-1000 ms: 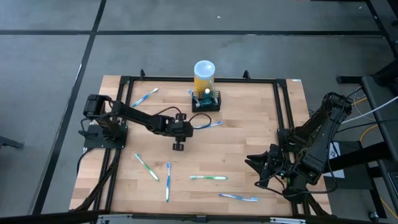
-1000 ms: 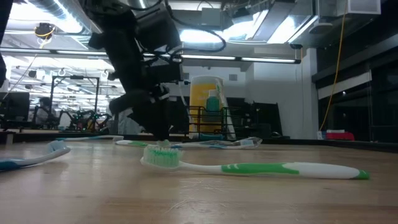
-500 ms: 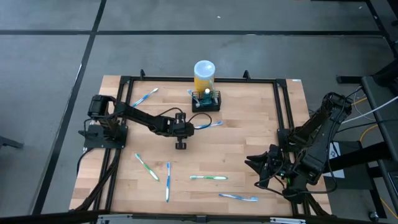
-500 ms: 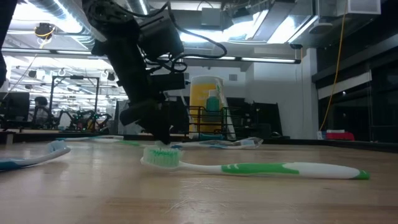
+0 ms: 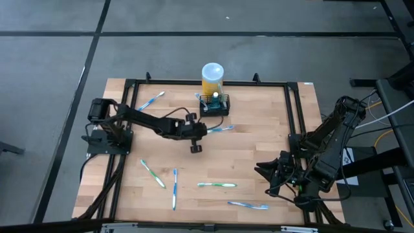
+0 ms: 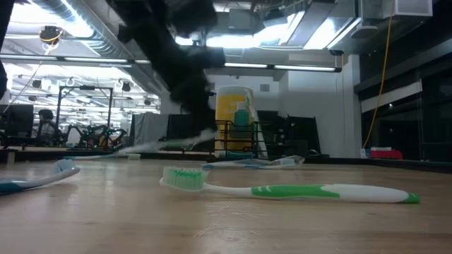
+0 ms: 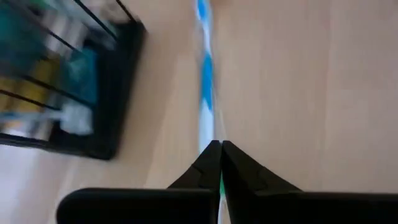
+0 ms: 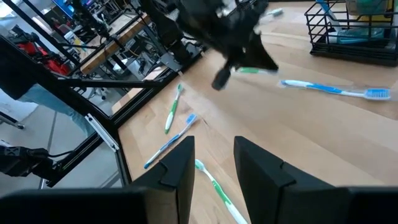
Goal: Pick & Place toothbrushing station
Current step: Put the green toothbrush in the wire organizer
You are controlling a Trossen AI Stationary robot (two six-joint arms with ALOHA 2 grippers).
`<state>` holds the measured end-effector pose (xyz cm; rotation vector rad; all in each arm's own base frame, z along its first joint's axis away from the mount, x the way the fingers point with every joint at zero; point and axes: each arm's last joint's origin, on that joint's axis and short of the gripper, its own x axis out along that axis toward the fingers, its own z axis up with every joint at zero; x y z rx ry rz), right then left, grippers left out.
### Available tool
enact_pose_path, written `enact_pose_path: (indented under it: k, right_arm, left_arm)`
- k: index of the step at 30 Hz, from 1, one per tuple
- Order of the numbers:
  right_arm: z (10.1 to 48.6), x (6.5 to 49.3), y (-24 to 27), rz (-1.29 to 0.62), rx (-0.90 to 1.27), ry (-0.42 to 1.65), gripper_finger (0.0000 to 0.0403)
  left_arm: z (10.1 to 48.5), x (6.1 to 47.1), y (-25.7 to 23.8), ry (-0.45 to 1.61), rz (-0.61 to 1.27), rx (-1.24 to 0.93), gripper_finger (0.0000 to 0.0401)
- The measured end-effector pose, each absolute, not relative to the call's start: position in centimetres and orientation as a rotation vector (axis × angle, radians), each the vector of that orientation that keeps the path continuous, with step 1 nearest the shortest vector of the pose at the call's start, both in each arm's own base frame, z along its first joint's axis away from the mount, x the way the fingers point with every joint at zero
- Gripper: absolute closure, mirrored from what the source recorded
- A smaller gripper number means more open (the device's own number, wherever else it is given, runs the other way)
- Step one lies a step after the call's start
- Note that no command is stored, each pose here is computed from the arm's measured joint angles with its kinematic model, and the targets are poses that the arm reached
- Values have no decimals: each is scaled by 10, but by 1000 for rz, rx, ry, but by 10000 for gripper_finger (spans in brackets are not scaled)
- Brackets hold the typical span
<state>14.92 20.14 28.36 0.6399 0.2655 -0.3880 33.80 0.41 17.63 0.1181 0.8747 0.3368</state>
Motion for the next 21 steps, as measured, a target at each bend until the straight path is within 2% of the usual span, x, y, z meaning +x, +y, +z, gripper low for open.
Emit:
enact_pose_path:
  k: [11, 15, 21]
  right_arm:
    - [284, 149, 201, -391, 611, 244, 289]
    - [284, 149, 201, -391, 601, 242, 289]
    - [284, 149, 201, -390, 592, 243, 289]
  left_arm:
    - [277, 339, 14, 194, 538, -58, 398]
    - [289, 345, 27, 25, 577, -53, 399]
    - [284, 360, 54, -216, 659, -77, 399]
